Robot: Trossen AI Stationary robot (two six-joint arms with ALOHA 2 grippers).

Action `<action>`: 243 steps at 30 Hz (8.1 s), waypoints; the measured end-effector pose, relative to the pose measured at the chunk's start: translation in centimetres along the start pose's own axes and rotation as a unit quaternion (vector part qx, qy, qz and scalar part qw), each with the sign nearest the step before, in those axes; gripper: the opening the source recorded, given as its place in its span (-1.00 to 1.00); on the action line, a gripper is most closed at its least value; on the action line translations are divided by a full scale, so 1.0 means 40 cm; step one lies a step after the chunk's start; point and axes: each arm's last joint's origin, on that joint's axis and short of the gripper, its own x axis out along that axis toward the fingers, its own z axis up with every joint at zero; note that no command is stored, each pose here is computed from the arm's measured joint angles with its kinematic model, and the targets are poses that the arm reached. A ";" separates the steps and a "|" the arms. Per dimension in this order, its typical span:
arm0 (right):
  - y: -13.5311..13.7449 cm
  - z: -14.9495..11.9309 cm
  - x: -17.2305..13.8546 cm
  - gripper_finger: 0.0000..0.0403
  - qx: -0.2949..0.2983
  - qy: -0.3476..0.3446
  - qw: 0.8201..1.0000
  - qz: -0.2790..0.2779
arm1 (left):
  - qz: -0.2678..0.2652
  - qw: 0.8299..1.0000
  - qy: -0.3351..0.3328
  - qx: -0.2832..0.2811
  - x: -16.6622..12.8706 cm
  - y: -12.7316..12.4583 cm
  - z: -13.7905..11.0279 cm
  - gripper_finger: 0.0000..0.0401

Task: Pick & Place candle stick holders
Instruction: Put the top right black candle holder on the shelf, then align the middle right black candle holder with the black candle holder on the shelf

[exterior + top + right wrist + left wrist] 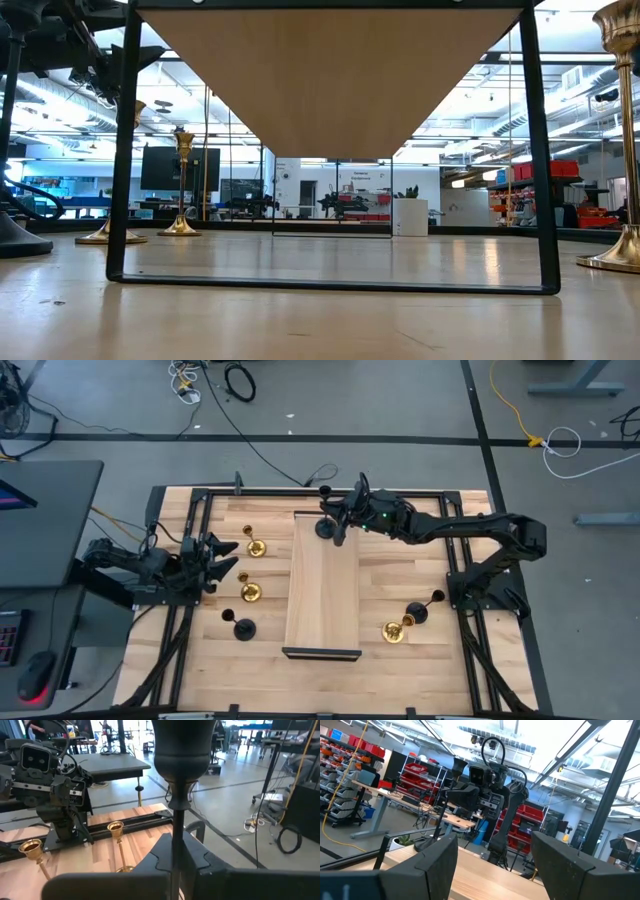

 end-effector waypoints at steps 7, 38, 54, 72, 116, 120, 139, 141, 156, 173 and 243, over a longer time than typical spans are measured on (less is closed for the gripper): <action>0.000 -0.012 -0.004 -0.73 -0.003 0.023 1.000 0.000 | 0.000 1.000 0.001 0.000 0.000 0.000 0.000 0.26; -0.009 0.016 -0.065 0.51 -0.045 0.072 0.996 -0.025 | 0.000 1.000 0.001 0.000 0.000 0.000 0.000 0.26; 0.070 0.061 -0.309 0.47 -0.105 0.198 0.964 0.143 | -0.002 1.000 0.001 -0.001 0.000 0.000 0.000 0.26; 0.073 0.055 -0.538 0.47 -0.030 0.285 0.941 0.182 | -0.002 1.000 0.001 -0.001 0.000 0.000 -0.001 0.26; 0.005 -0.129 -0.742 0.47 0.063 0.308 0.905 0.287 | 0.051 0.999 0.000 0.007 0.000 0.008 -0.004 0.26; 0.004 -0.131 -0.743 0.47 0.073 0.317 0.903 0.281 | 0.058 0.998 -0.002 0.007 -0.001 0.009 -0.004 0.26; 0.024 -0.214 -0.710 0.47 0.123 0.377 0.866 0.306 | 0.057 0.998 -0.002 0.007 -0.001 0.009 -0.004 0.26; 0.025 -0.232 -0.707 0.47 0.131 0.394 0.857 0.305 | 0.057 0.998 -0.002 0.007 -0.001 0.009 -0.004 0.26; 0.041 -0.272 -0.669 0.47 0.177 0.373 0.861 0.296 | 0.059 0.998 -0.003 0.007 -0.001 0.009 -0.004 0.26; 0.049 -0.322 -0.643 0.19 0.189 0.366 0.863 0.292 | 0.059 0.998 -0.003 0.007 -0.001 0.009 -0.004 0.26; 0.016 0.174 -0.361 -0.99 0.017 0.189 0.982 0.005 | 0.057 0.998 -0.002 0.006 0.000 0.009 -0.004 0.26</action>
